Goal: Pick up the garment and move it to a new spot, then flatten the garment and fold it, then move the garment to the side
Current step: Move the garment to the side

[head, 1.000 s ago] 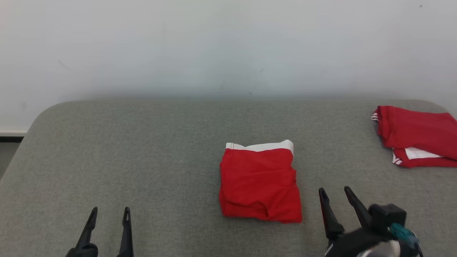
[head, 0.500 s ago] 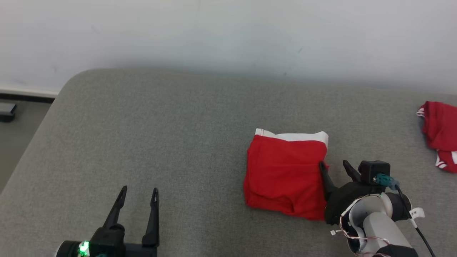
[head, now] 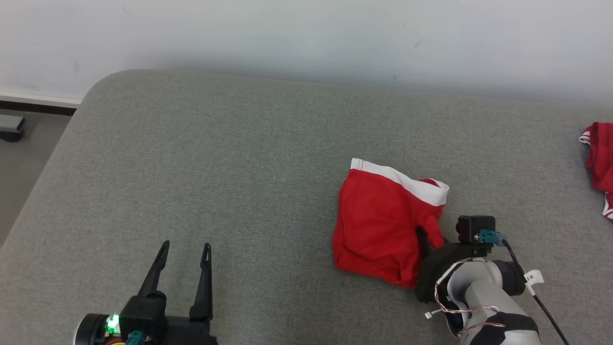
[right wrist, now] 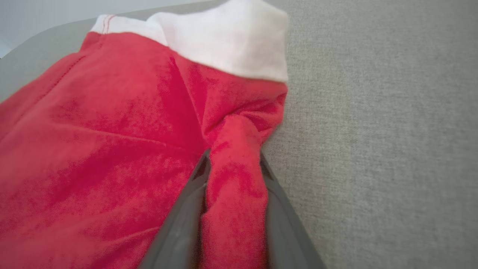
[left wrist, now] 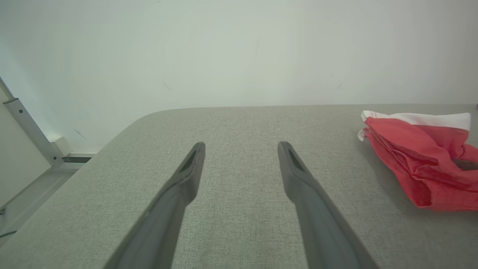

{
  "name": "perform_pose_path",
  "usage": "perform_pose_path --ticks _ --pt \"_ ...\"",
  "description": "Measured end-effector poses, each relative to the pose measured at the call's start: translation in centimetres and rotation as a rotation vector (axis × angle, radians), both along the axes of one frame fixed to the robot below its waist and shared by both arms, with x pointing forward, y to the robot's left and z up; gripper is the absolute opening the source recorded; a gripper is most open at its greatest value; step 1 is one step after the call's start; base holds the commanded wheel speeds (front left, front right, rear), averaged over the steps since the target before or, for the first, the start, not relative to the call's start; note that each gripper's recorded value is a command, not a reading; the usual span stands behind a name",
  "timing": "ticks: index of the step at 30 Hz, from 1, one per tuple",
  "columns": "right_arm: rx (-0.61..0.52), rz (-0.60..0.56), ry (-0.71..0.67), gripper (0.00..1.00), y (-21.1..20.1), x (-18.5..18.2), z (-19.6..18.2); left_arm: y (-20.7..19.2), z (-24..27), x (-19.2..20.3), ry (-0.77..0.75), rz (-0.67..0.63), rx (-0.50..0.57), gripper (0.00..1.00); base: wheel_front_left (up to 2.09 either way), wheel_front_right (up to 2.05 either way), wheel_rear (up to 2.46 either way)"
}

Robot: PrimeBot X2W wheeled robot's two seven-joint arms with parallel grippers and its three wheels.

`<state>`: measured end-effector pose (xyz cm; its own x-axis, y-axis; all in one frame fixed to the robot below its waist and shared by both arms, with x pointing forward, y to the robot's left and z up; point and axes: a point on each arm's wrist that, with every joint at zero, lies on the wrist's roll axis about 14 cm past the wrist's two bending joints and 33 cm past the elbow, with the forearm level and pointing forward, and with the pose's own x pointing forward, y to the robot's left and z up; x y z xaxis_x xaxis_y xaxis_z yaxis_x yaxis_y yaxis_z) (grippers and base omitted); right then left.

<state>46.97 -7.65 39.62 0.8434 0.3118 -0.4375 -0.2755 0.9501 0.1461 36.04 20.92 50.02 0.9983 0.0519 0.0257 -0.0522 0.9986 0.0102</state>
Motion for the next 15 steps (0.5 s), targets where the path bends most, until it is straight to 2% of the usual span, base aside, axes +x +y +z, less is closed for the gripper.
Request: perform_pose_path --ticks 8,15 --pt "-0.041 0.012 -0.086 0.0 -1.5 1.8 2.3 0.1 0.1 0.5 -0.011 0.0 0.004 1.0 0.0 0.0 0.0" --pt "-0.193 0.084 -0.177 0.0 -4.1 5.3 5.6 -0.5 -0.2 1.6 -0.009 -0.016 -0.008 1.0 0.0 0.0 0.0"
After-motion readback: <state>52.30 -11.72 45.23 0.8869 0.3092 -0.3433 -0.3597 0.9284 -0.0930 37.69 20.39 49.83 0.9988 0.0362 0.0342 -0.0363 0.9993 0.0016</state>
